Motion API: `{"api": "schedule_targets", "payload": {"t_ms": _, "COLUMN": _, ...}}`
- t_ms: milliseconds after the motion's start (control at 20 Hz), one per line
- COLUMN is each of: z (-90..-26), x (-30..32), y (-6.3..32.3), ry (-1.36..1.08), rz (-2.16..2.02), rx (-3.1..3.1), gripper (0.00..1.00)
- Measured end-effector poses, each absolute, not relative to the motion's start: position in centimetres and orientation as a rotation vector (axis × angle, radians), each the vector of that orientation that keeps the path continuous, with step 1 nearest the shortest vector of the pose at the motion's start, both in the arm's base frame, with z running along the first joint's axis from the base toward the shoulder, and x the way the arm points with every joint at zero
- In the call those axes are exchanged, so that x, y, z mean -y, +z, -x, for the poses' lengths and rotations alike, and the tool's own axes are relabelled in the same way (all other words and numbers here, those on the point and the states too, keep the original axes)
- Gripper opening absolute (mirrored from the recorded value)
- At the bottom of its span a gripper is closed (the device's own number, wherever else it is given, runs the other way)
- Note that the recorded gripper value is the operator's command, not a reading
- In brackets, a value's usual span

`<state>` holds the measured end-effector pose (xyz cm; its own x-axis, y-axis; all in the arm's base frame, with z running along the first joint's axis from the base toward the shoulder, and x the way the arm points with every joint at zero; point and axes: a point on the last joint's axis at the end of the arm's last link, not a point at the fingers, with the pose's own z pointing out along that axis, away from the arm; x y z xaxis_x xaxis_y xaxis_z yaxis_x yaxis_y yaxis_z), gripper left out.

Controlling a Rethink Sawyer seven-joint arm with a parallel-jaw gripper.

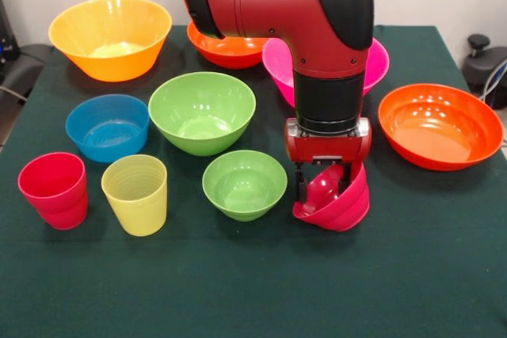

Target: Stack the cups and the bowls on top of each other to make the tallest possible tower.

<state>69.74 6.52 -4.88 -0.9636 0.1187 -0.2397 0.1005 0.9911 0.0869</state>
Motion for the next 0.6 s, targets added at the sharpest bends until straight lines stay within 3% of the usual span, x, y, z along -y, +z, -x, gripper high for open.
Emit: {"api": "schedule_targets", "payload": {"t_ms": 600, "z": -69.92, "x": -6.89, "y": -4.34, "ry": 0.111, "rz": -0.152, "rx": -2.894, "gripper": 1.00}}
